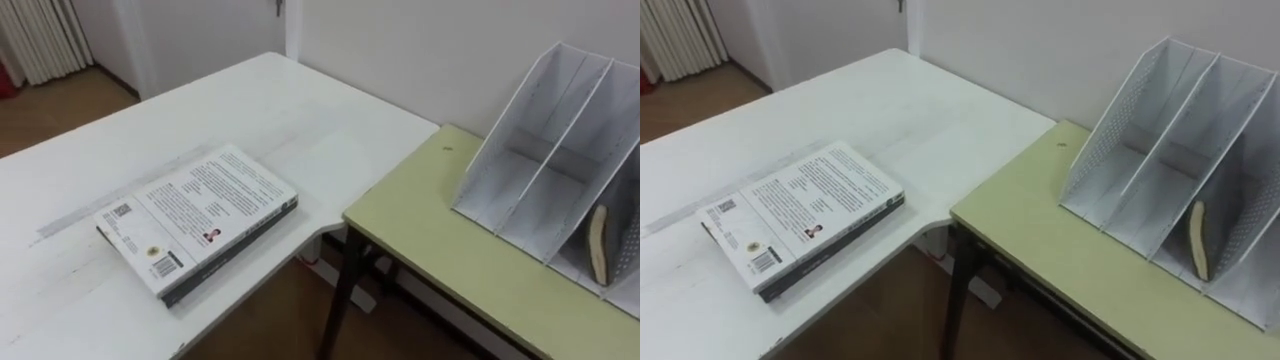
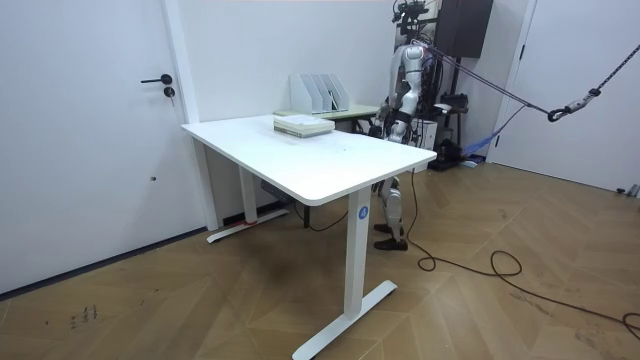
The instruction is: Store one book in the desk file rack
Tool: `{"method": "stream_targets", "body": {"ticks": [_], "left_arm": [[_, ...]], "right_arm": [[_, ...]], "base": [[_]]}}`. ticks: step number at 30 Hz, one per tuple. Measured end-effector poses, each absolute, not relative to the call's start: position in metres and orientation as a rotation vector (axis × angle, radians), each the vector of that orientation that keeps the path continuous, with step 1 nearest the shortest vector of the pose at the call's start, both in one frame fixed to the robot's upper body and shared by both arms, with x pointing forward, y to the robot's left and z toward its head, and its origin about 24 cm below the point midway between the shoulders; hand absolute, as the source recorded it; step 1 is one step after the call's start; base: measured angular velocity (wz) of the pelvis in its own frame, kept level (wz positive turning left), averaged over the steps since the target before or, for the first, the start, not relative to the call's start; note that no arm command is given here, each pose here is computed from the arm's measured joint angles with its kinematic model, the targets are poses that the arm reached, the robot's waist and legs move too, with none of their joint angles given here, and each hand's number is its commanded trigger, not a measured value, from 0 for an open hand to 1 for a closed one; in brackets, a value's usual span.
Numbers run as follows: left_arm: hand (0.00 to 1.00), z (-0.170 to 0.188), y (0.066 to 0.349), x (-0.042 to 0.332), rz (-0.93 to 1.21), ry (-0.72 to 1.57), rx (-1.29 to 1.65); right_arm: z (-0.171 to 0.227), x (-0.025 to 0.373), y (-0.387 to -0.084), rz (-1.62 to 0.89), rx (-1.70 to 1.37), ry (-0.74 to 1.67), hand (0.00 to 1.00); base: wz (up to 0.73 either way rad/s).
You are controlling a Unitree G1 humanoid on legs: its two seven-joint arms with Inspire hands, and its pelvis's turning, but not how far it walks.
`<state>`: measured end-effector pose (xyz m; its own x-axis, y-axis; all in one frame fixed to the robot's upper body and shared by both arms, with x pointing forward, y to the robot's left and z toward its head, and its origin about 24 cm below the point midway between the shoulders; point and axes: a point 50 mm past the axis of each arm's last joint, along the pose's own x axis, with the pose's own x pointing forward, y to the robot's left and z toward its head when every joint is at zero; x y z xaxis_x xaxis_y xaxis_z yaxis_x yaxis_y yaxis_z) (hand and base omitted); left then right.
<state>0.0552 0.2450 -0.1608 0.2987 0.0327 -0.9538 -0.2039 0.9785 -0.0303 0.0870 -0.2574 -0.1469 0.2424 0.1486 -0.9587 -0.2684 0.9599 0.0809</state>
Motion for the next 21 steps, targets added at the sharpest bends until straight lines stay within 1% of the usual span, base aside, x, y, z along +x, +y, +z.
{"method": "stream_targets", "body": {"ticks": [2, 6, 10, 14, 21], "left_arm": [[0.00, -0.162, 0.243, 0.051, 0.179, 1.258, -0.181], [0.00, -0.163, 0.242, 0.045, 0.199, 1.265, -0.202], [0.00, -0.163, 0.242, 0.040, 0.192, 1.283, -0.195], [0.00, -0.164, 0.238, 0.040, 0.182, 1.292, -0.192], [0.00, -0.165, 0.238, 0.037, 0.189, 1.294, -0.185]], "right_arm": [[-0.152, 0.073, -0.258, 0.186, -0.045, 1.315, 0.00], [-0.158, 0.055, -0.258, 0.059, 0.020, 1.344, 0.00], [-0.160, 0.040, -0.264, -0.091, 0.076, 1.362, 0.00], [-0.160, 0.035, -0.265, -0.176, 0.083, 1.358, 0.00], [-0.164, 0.029, -0.257, -0.272, 0.142, 1.342, 0.00]], "base": [[0.04], [0.01], [0.05], [0.01], [-0.04]]}}
